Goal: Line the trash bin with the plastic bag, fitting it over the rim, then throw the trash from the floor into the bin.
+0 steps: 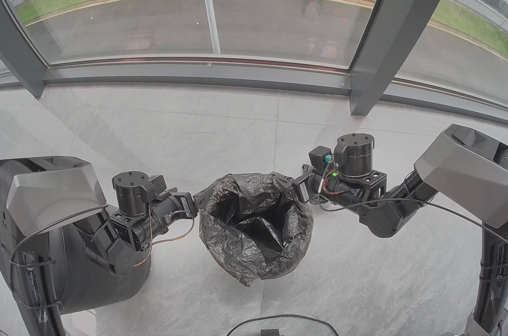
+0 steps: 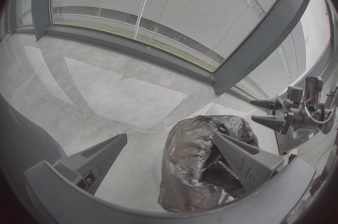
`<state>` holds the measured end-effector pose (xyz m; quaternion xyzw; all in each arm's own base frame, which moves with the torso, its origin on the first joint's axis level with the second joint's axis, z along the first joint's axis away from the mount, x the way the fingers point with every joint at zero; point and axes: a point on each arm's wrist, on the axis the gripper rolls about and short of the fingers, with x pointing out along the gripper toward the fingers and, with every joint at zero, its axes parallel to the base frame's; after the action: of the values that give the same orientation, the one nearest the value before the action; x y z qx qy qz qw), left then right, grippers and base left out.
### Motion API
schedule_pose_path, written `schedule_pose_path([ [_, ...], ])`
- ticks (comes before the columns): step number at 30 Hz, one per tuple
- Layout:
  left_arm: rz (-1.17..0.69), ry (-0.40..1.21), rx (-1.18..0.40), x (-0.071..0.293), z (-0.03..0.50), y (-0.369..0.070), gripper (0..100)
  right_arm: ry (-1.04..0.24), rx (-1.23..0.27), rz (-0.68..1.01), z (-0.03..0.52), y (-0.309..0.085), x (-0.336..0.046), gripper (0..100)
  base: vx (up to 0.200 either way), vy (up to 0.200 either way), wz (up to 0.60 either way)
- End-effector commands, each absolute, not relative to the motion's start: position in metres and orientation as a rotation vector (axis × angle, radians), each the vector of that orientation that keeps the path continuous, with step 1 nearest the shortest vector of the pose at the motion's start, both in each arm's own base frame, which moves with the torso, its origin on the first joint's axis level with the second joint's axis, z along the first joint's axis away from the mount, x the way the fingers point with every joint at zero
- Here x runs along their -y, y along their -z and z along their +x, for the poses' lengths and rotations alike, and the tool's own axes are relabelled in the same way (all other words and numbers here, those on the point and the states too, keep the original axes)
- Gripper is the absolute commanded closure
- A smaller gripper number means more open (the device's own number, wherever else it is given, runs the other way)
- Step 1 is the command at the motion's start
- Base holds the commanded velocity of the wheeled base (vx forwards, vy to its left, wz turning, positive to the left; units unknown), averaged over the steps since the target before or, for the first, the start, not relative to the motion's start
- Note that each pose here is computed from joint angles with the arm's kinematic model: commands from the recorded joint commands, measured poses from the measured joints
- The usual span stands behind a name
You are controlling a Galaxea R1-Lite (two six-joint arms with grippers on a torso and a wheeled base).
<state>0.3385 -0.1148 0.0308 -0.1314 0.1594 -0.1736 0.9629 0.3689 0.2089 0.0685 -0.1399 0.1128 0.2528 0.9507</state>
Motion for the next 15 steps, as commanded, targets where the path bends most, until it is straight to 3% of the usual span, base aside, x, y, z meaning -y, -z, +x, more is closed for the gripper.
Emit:
schedule_pose_path([
  [1, -0.280, 0.381, -0.285, 0.120, 0.325, -0.053, 0, -0.558, -0.231, -0.288, 0.355, -0.069, -0.223, 0, 0.000, 0.000, 0.00],
  [10, -0.323, 0.404, -0.288, 0.128, 0.315, -0.061, 0, -0.639, -0.297, -0.261, 0.338, -0.048, -0.259, 0, 0.000, 0.000, 0.00],
  [15, -0.360, 0.364, -0.289, 0.126, 0.315, -0.061, 0, -0.575, -0.330, -0.287, 0.355, -0.015, -0.267, 0, 0.000, 0.000, 0.00],
])
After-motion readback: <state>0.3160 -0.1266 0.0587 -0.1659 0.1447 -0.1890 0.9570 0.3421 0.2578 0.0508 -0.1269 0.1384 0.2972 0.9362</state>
